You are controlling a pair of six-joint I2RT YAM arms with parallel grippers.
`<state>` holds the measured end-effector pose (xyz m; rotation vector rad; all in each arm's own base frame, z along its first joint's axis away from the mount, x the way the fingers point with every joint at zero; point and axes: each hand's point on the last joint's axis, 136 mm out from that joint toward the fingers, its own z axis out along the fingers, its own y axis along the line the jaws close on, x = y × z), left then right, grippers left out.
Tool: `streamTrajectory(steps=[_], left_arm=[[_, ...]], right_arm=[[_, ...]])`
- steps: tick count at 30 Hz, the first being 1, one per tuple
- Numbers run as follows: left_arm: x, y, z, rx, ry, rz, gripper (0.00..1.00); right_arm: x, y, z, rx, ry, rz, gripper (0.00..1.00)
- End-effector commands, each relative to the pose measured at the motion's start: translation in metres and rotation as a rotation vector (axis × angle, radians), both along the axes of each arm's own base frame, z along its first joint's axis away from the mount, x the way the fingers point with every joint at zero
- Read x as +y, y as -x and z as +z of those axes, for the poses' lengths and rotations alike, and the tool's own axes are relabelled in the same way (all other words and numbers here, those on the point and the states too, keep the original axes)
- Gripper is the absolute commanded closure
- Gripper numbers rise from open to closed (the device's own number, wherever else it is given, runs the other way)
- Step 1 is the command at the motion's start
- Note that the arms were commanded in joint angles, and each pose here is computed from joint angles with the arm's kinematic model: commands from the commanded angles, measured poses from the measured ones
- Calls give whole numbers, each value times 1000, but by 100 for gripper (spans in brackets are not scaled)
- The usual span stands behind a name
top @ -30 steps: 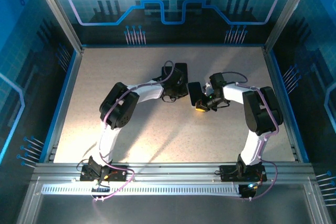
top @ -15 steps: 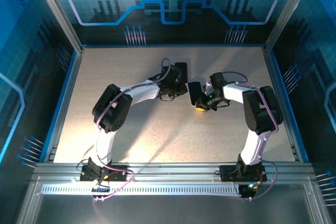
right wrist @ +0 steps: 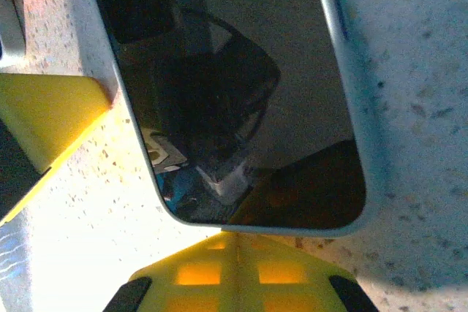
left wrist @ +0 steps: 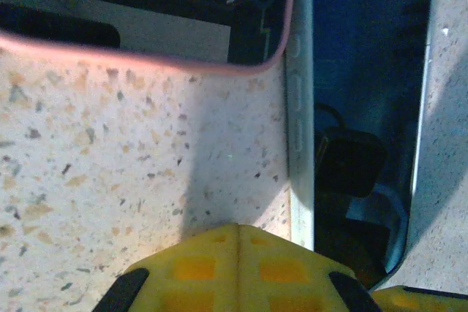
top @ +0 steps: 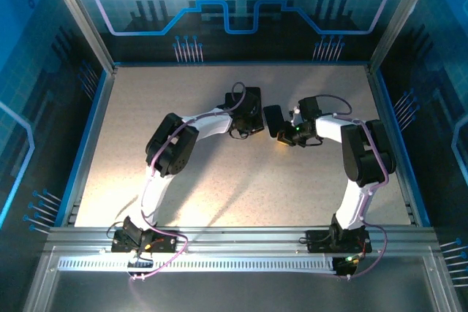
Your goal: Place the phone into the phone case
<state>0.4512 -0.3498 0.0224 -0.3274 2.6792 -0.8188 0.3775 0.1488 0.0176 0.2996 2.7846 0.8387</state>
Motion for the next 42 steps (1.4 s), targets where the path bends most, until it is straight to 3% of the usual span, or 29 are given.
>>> streamTrajectory(steps=[1, 9, 25, 42], left_arm=[[2, -1, -11, 16, -34, -8, 94], [0, 0, -2, 8, -6, -1, 94], [14, 33, 31, -10, 51, 11, 94], [19, 43, 37, -16, 54, 11, 94]], right_arm=[[-4, -15, -1, -32, 6, -23, 100], [1, -28, -4, -33, -19, -29, 100], [22, -58, 1, -66, -36, -10, 100], [30, -85, 7, -98, -8, 10, 100]])
